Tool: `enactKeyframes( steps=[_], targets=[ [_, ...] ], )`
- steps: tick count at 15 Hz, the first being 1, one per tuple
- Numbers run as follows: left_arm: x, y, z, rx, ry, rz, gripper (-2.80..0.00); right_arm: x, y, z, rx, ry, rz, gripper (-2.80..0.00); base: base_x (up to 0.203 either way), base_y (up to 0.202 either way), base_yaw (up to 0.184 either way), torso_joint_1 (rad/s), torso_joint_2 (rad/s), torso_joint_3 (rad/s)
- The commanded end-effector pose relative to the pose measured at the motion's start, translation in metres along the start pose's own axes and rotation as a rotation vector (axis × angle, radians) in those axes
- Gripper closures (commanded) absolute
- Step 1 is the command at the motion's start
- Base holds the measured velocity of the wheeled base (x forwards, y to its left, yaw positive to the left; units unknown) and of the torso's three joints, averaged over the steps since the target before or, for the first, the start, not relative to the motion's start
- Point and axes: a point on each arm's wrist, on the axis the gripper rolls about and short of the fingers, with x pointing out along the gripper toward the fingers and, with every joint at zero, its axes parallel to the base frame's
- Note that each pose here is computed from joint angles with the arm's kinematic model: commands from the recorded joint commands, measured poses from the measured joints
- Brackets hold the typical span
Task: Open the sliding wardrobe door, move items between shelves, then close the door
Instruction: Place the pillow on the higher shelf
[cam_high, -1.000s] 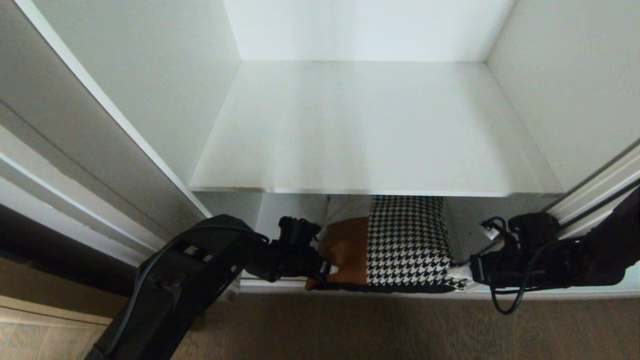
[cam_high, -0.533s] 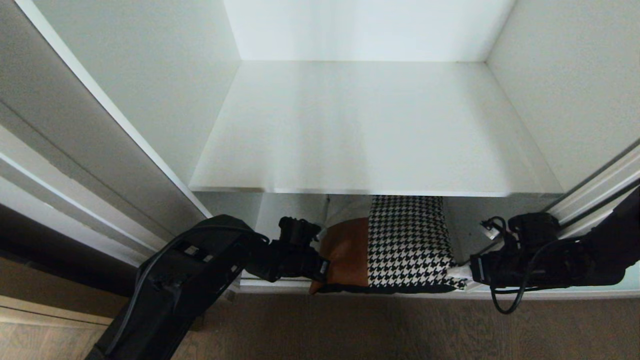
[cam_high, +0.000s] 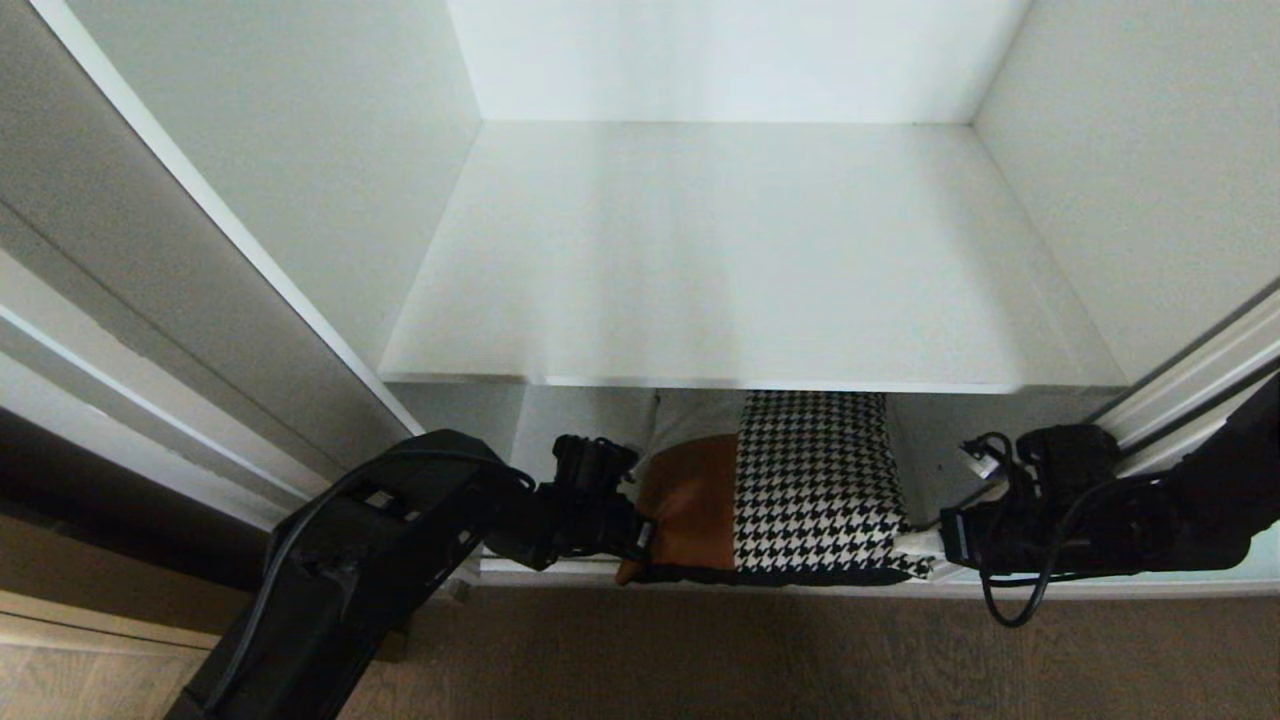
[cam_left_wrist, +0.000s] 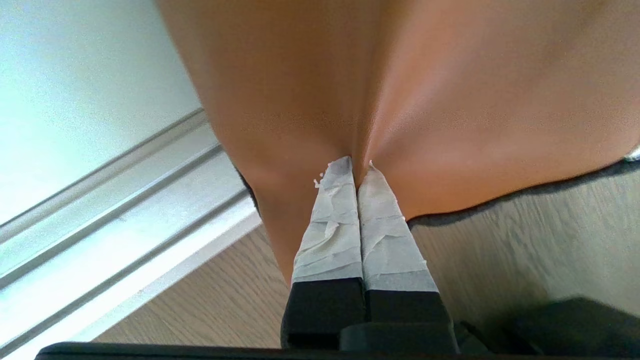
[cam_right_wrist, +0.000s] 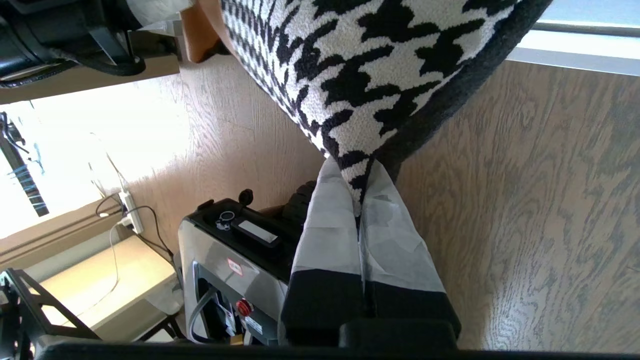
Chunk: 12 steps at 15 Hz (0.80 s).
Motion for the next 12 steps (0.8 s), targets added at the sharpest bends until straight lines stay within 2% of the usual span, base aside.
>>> enactKeyframes(
  steps=[1,3,7,8,12],
  targets=[
    [-0.008,-0.001,-0.003,0.0,-0.016,0.012,0.0,-0.001,0.001,-0.001,-0.002,0.001,0.003,0.0,0.0,0.0,0.0,0.0,0.0,0.0],
    [-0.021,-0.004,-0.001,-0.008,-0.065,0.036,0.0,-0.005,0.003,-0.003,-0.008,0.0,0.004,0.0,0.0,0.0,0.0,0.0,0.0,0.0],
    [-0.053,-0.008,0.042,-0.159,-0.188,0.048,0.0,-0.016,0.013,-0.005,-0.024,-0.008,0.037,0.0,0.0,0.0,0.0,0.0,0.0,0.0],
    [-0.058,-0.009,0.047,-0.191,-0.202,0.048,0.0,-0.017,0.013,-0.005,-0.023,-0.007,0.037,0.0,0.0,0.0,0.0,0.0,0.0,0.0],
    [-0.056,-0.006,0.051,-0.239,-0.216,0.097,0.0,-0.019,0.019,-0.013,-0.049,-0.024,0.049,0.0,0.0,0.0,0.0,0.0,0.0,0.0]
  ],
)
